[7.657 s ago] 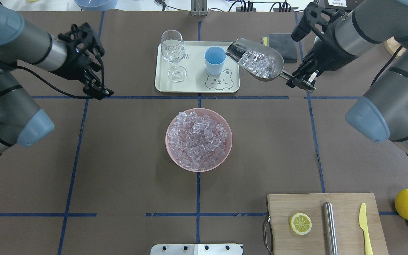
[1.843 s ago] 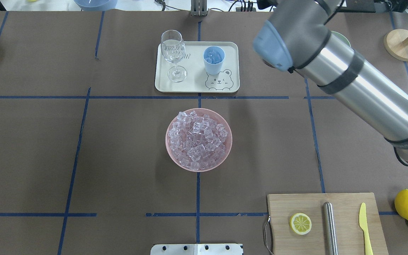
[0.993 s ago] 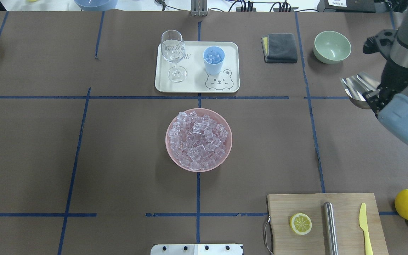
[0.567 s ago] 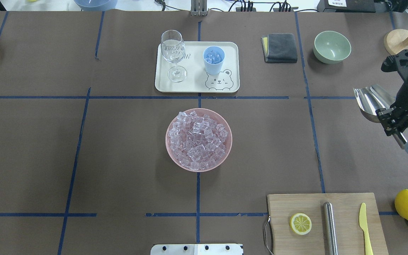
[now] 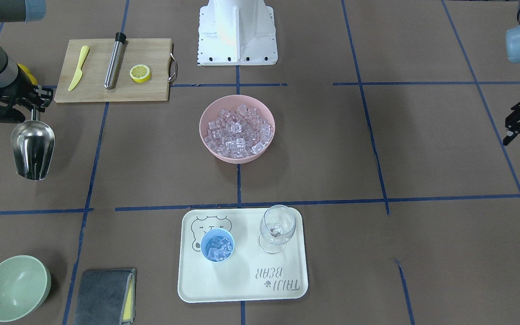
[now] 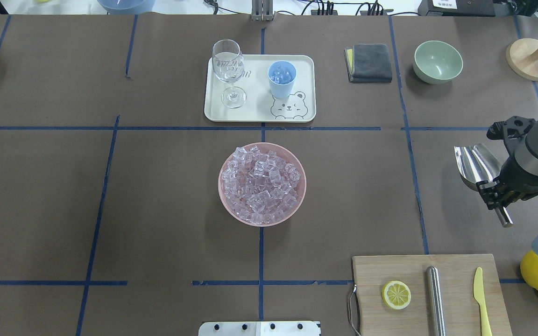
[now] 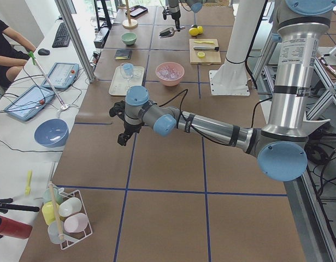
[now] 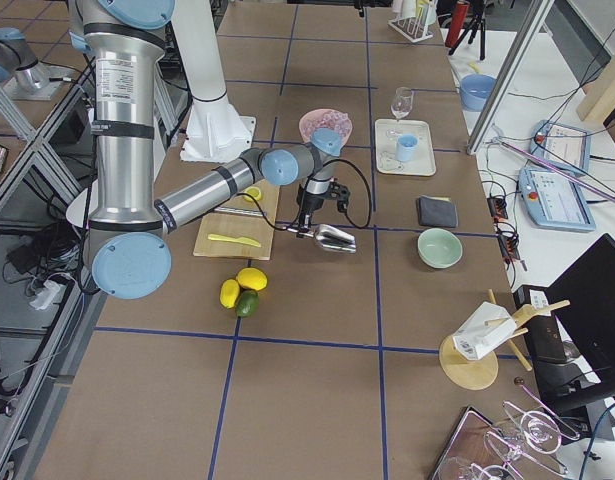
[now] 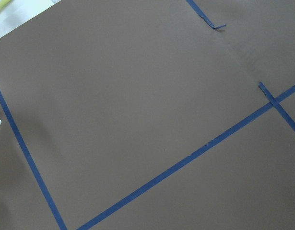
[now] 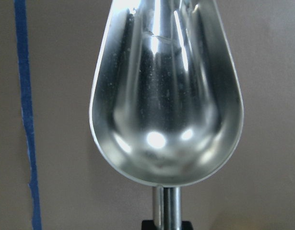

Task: Put ice in cup with scoop
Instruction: 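Carry the empty scoop back and set it down on the table with the right gripper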

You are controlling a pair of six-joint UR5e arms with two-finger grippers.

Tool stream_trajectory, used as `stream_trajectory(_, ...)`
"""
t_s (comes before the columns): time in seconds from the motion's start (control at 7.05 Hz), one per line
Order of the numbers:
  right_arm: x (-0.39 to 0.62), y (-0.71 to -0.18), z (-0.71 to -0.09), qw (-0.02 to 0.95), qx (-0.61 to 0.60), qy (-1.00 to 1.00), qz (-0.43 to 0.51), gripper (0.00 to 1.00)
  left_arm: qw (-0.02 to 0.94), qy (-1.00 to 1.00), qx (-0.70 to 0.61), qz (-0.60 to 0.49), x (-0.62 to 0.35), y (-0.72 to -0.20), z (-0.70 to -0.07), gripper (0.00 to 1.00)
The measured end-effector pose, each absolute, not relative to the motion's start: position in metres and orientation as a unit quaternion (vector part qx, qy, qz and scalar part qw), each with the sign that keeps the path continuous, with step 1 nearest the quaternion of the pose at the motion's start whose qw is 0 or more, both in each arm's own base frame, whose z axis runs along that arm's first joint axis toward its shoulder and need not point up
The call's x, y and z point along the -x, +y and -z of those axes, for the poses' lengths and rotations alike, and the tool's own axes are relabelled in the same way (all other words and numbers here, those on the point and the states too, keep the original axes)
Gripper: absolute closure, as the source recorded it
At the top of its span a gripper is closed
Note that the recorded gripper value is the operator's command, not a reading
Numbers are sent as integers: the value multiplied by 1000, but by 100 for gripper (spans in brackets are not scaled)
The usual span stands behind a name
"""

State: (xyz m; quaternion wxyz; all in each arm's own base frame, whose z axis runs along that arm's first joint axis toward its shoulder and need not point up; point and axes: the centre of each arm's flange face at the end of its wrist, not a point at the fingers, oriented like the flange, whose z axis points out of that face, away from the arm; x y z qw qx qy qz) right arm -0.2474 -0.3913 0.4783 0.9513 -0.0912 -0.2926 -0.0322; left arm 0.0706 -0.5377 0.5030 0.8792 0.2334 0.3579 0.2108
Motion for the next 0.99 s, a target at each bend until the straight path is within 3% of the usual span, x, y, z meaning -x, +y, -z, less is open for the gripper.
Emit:
stream_trajectory(0.57,273,-384,-483,950,102,-293,24,97,880,357,-231,-210,-71,-539,-506,0)
stream_trajectory(0.71,277,-383,-482,950,102,-292,27,59,881,357,-230,-210,-72,-540,-507,0)
stream_trajectory(0.85,282,-382,-482,951,101,-291,31,1,880,357,-230,-210,-72,-540,-507,0)
stream_trajectory(0.99,284,-383,-481,951,99,-290,34,0,880,357,-230,-210,-72,-540,-507,0)
